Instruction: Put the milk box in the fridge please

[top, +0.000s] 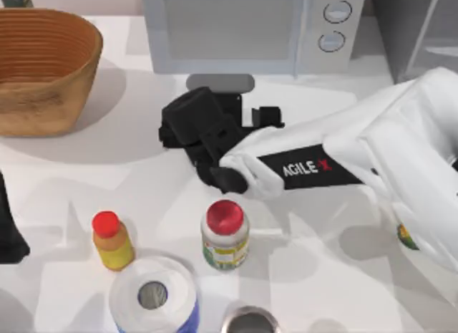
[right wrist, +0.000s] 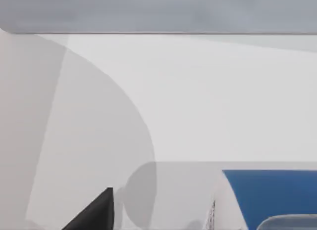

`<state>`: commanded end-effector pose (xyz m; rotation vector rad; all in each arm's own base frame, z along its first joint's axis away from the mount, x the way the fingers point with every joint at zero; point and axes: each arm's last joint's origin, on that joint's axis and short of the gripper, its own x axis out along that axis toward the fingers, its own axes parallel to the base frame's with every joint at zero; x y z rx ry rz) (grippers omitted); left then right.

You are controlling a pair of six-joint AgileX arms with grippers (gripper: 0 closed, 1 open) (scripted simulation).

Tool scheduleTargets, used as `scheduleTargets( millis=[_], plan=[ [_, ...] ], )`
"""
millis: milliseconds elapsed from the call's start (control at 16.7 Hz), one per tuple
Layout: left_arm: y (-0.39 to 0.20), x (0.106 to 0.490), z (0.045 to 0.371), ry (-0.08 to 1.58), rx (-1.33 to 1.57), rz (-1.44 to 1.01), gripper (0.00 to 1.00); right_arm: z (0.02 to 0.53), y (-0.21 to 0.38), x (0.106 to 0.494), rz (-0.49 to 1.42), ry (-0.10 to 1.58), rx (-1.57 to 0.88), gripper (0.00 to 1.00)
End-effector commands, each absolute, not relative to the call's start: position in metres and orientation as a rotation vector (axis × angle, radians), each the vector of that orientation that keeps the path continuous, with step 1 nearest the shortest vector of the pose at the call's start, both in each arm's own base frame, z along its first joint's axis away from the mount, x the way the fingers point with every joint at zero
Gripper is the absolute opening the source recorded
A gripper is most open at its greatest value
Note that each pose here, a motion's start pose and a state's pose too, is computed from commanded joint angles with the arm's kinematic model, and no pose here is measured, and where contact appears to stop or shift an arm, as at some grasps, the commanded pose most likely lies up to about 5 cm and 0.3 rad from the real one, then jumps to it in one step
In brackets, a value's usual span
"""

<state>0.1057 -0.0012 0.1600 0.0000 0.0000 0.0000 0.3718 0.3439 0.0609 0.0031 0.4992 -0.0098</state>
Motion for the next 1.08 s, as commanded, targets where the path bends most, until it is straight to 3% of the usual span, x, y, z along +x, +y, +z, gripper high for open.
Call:
scheduleTargets(
  millis=[240,1020,1080],
  plan=[
    [-0.0012,0.1057,0.16,0.0,0.0,0.0,1.0,0.0591,0.3432,0.3728,-0.01,0.5,0.003,1.0],
    [-0.0012,0.1057,0.16,0.0,0.0,0.0,1.0,0.0591,0.3432,0.3728,-0.01,0.5,0.003,0.02],
    [-0.0012,0.1057,0.16,0.0,0.0,0.0,1.0,0.0591,0.3432,0.3728,-0.01,0.5,0.003,0.0]
  ],
)
